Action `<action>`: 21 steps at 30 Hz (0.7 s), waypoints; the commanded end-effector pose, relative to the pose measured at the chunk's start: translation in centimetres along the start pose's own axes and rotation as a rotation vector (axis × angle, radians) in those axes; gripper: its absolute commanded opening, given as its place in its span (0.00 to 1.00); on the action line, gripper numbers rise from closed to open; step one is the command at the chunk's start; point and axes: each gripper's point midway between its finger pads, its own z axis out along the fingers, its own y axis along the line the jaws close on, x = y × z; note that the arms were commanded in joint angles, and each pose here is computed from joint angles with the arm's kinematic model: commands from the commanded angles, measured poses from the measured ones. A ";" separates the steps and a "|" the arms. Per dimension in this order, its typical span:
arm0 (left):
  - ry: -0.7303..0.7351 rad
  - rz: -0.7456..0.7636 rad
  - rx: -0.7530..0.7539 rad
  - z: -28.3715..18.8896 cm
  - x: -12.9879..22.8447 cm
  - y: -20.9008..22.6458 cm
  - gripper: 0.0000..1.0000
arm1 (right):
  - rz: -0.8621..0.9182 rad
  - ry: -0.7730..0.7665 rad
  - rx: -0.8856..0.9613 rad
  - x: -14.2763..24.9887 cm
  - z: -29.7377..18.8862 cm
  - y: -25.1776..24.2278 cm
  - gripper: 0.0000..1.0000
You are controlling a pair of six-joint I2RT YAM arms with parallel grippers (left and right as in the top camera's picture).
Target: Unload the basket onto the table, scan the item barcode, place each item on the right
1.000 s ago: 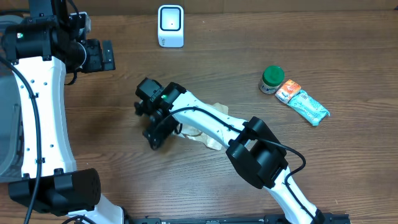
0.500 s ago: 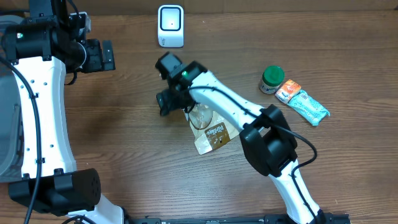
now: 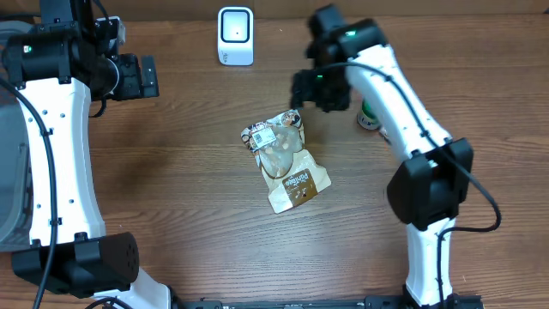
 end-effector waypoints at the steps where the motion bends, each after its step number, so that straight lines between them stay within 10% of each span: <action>1: 0.009 0.018 0.009 0.4 0.1 -0.2 1.00 | -0.053 0.120 -0.122 2.5 2.5 0.9 0.66; 21: 0.009 0.017 0.009 0.4 0.1 -0.2 1.00 | -0.031 0.274 -0.221 9.0 12.2 1.4 0.62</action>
